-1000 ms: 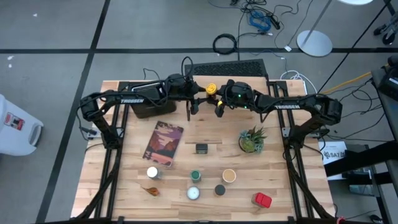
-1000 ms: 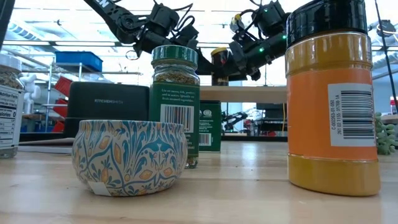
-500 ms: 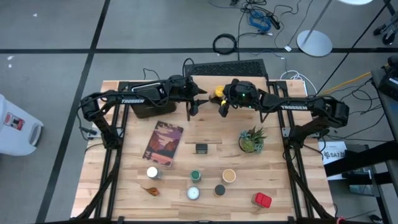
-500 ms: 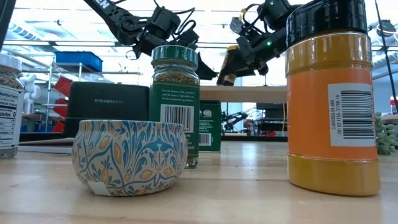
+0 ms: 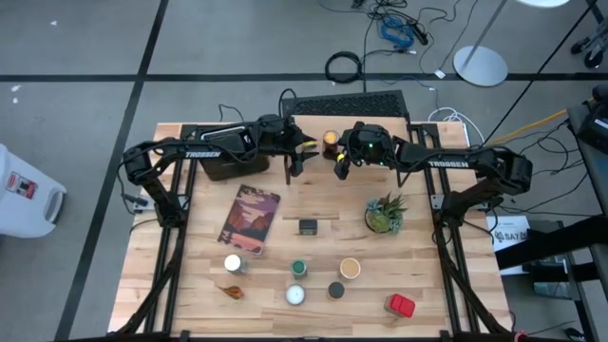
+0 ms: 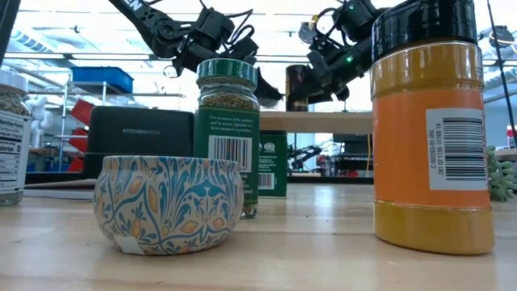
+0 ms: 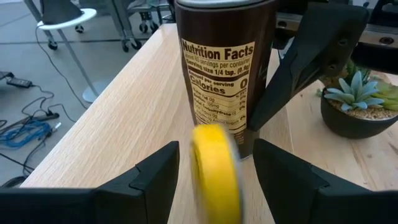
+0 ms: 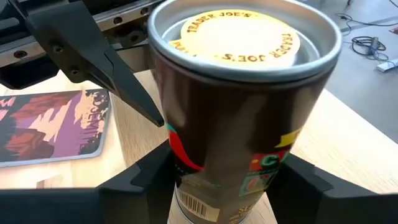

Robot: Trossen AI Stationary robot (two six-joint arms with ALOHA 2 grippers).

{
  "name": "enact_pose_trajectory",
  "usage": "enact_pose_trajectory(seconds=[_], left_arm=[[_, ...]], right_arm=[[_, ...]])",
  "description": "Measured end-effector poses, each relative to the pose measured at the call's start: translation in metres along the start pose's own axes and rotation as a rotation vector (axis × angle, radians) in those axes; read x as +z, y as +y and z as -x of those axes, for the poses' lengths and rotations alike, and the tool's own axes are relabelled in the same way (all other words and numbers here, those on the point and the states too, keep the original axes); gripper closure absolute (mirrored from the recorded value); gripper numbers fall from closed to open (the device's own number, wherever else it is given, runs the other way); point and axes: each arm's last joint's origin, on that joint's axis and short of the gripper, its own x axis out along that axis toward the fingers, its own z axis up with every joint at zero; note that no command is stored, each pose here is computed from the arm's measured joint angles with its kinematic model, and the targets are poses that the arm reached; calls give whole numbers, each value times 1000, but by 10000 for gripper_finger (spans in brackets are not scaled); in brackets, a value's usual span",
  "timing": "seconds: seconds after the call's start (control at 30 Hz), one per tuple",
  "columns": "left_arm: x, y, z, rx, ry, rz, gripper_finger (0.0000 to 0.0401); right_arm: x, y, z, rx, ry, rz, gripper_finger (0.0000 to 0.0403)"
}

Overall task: Shelf spices
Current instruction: Put the yellow seasoning bottle on the shelf

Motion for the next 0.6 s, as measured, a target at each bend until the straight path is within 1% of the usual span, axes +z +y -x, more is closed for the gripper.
enact_pose_trajectory(seconds=[0.33, 0.5, 0.6], left_arm=[[-1, 0, 0, -2, 9, 3, 186], [-1, 0, 0, -3, 15, -1, 186], [2, 0, 3, -1, 8, -23, 186]], right_arm=[[0, 0, 0, 0, 3, 0, 182], [0, 0, 0, 0, 4, 0, 180], [1, 0, 1, 0, -1, 3, 180]])
